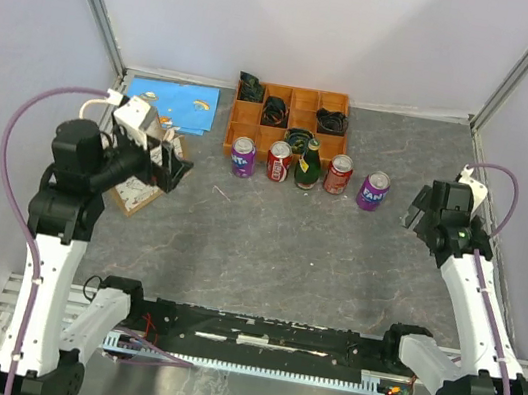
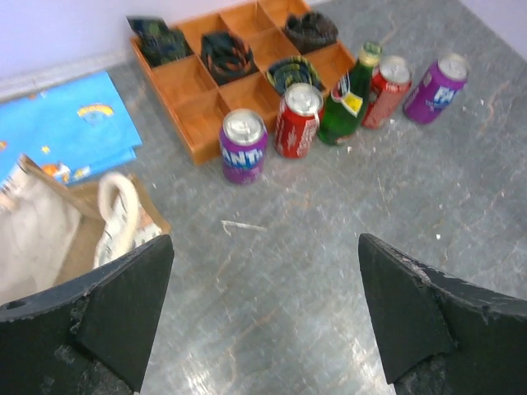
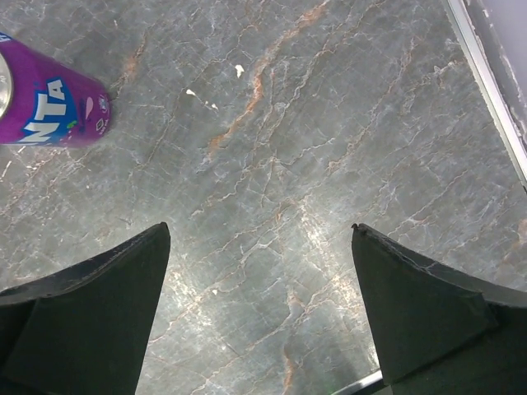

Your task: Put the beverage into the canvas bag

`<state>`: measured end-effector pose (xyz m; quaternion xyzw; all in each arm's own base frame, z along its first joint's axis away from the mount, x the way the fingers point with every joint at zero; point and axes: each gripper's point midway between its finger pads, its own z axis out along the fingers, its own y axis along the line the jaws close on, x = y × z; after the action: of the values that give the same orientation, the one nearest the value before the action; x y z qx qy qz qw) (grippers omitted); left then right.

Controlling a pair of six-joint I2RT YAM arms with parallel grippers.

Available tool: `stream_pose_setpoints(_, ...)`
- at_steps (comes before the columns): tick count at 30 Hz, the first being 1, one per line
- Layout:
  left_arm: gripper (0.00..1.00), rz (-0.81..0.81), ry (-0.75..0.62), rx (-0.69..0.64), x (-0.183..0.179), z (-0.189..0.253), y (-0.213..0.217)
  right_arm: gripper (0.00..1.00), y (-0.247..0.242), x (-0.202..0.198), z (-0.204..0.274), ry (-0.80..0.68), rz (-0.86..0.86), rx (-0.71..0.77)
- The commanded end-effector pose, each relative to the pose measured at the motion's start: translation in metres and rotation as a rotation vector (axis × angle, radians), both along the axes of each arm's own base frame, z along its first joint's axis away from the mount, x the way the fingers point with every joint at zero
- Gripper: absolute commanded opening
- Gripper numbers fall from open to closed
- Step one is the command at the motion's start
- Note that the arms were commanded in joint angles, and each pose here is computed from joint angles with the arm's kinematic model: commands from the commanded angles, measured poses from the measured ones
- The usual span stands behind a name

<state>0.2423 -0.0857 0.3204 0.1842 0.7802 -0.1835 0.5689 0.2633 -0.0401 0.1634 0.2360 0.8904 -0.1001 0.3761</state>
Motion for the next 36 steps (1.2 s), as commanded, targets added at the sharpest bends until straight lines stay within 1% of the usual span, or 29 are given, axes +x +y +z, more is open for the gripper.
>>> stream_pose_setpoints(1,0.99,0.078,-0.094,-0.046,0.029,0.060,0.008,0.99,-0.010,0.002,0.002,0.005,-0.004,-0.058)
stream_pose_setpoints(5,0.99,0.182,-0.094,-0.028,0.072,0.079,0.025,0.99,-0.008,0.007,0.002,0.059,0.050,-0.079)
stream_pose_setpoints(7,0.99,0.199,-0.102,-0.024,0.089,0.086,0.031,0.99,-0.003,0.010,0.005,0.063,0.087,-0.064)
stream_pose_setpoints(9,0.99,0.214,-0.094,0.002,0.105,0.083,0.040,0.99,0.004,0.012,0.008,0.062,0.129,-0.041)
stream_pose_setpoints(11,0.99,0.223,-0.068,0.040,0.120,0.069,0.051,0.99,0.011,0.012,0.010,0.051,0.166,-0.017)
stream_pose_setpoints(14,0.99,0.233,0.009,0.085,0.139,0.035,0.068,0.99,0.018,0.010,0.011,0.036,0.201,0.009)
stream_pose_setpoints(17,0.99,0.233,0.046,0.147,0.148,0.009,0.078,0.99,0.020,0.005,0.011,0.038,0.216,0.016)
stream_pose_setpoints(20,0.99,0.198,0.117,0.194,0.147,-0.023,0.080,0.99,0.021,-0.001,0.011,0.041,0.232,0.015)
stream_pose_setpoints(24,1.00,0.145,0.215,0.245,0.134,-0.067,0.079,0.99,0.020,-0.009,0.011,0.046,0.241,0.005)
stream_pose_setpoints(29,1.00,0.051,0.289,0.291,0.113,-0.102,0.071,0.99,0.020,-0.017,0.007,0.050,0.235,0.011)
stream_pose_setpoints(36,0.99,0.013,0.379,0.387,0.102,-0.162,0.081,0.99,0.021,-0.022,0.007,0.050,0.230,0.019)
